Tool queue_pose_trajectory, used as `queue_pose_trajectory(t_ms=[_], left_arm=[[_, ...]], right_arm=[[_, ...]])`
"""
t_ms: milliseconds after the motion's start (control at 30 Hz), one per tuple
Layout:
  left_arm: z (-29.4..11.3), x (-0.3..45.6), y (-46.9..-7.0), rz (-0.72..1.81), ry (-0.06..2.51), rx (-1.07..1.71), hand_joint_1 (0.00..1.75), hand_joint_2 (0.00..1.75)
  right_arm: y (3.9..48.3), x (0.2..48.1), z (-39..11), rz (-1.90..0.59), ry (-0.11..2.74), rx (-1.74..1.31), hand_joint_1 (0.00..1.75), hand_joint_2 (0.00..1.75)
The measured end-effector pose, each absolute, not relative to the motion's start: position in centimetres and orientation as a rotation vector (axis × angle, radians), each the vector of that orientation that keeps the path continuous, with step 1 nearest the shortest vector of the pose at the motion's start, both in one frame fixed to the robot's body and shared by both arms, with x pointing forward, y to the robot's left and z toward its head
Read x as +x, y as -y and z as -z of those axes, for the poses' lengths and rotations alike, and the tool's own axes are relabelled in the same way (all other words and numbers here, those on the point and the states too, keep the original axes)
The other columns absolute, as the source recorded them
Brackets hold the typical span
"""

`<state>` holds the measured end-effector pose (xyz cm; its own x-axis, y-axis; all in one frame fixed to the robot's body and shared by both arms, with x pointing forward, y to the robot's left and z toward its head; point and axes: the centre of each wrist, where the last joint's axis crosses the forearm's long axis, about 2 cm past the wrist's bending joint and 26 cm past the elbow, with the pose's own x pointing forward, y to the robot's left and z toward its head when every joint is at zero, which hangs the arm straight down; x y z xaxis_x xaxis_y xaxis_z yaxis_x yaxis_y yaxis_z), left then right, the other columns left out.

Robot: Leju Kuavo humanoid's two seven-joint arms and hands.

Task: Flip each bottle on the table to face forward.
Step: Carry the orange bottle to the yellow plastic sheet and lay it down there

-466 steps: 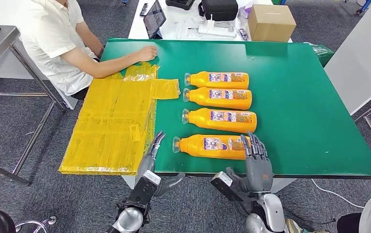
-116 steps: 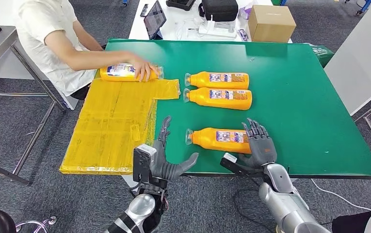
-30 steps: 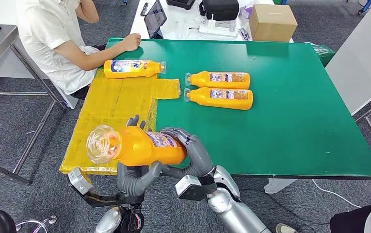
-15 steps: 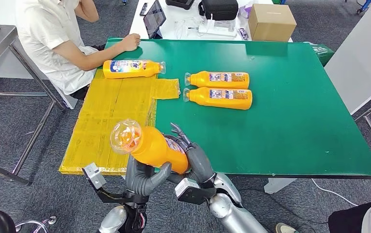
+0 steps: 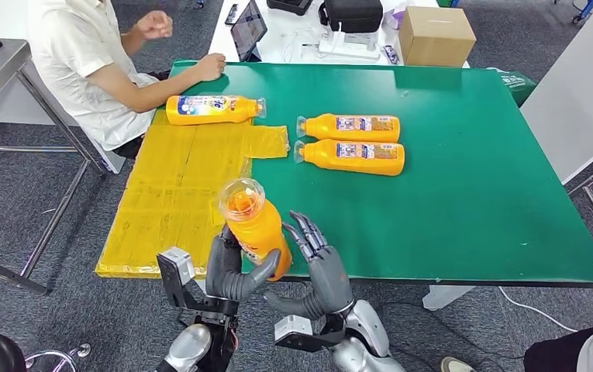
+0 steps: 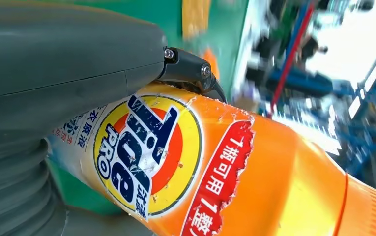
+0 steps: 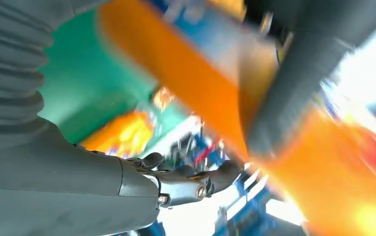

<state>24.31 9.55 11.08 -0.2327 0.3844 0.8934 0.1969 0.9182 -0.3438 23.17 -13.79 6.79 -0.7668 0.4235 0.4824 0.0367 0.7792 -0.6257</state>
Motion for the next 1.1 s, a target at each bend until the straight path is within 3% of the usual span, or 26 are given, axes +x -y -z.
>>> queue_pose_trajectory(t_ms=[400,567,700,1100], left_arm=[[-10.7,27.1,-14.9,-0.224,1.918,0.126,1.75,1.75],[-11.3,28.9,-16.5,0.082,2.034,0.47,1.75,1.75],[-11.0,31.0,-17.3,0.334,1.98,0.673,1.75,1.75],[-10.2,36.9,-17.9,0.794,1.602,0.752,1.75,1.75]], right_arm=[[17.9,21.6,-13.3,-0.46,2.467,-0.767,0.0,0.0],[18.6,21.7,-14.9,-0.337,2.487,-0.815,0.0,0.0],[18.4,21.9,-15.3,-0.284,2.489,-0.801,0.0,0.0],[17.1,22.7,-15.7,-0.185,2.503,-0.684,0.0,0.0]])
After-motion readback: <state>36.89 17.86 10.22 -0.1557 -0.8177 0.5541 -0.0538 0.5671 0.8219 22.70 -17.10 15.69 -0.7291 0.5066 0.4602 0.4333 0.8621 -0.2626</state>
